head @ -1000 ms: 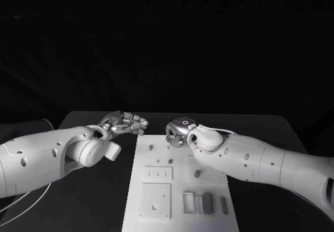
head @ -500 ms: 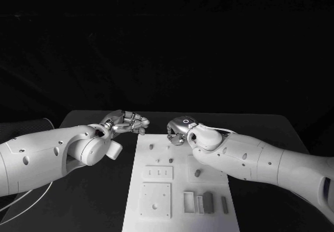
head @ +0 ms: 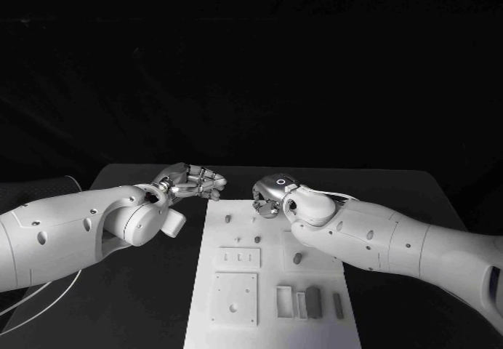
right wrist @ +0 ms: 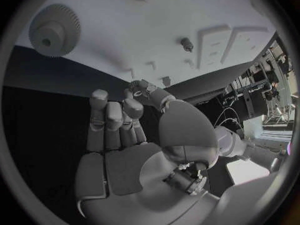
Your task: Assemble the parts on the task board
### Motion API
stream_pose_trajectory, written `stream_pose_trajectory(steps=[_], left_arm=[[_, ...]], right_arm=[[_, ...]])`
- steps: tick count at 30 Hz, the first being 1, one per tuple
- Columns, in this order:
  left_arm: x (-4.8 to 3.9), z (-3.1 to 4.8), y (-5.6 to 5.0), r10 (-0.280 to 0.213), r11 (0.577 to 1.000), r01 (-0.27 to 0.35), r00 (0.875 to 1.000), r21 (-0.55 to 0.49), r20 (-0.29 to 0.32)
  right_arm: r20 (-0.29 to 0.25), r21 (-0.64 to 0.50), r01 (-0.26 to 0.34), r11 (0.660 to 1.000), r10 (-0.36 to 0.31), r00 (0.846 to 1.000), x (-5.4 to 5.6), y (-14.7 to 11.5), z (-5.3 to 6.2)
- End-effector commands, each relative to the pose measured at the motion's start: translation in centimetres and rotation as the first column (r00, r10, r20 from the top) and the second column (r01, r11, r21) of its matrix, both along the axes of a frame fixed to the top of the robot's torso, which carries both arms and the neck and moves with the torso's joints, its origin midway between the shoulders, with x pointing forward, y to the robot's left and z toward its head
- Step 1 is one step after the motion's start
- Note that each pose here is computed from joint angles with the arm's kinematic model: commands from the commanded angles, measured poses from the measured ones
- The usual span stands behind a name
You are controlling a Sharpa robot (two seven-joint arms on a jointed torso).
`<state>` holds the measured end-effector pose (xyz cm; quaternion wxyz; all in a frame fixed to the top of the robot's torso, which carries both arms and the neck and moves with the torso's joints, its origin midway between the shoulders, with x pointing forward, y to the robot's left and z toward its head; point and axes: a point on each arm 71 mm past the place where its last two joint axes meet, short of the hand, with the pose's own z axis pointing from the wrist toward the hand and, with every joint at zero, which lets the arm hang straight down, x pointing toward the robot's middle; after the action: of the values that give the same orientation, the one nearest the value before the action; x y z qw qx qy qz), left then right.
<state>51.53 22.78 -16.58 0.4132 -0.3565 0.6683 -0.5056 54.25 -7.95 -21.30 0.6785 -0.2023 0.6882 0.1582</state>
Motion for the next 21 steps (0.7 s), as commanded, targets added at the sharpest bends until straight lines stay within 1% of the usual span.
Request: stream_pose_trajectory(steps=[1, 11, 17, 21], left_arm=[[0.04, 0.13, -0.31, -0.019, 1.000, 0.019, 1.000, -0.005, 0.006], [-0.02, 0.14, -0.40, -0.022, 1.000, 0.022, 1.000, -0.006, 0.005], [-0.09, 0.14, -0.44, -0.027, 1.000, 0.027, 1.000, -0.007, 0.002], [-0.03, 0.15, -0.37, -0.023, 1.000, 0.023, 1.000, -0.005, 0.003]], right_arm=[[-0.010, -0.018, -0.012, 1.000, 0.012, 1.000, -0.09, 0.18, -0.12], [-0.013, -0.021, -0.009, 1.000, 0.009, 1.000, -0.05, 0.35, -0.40], [-0.017, -0.030, 0.005, 1.000, -0.006, 1.000, 0.08, 0.12, -0.61], [-0.021, -0.032, 0.005, 0.999, -0.006, 1.000, -0.02, 0.19, -0.77]])
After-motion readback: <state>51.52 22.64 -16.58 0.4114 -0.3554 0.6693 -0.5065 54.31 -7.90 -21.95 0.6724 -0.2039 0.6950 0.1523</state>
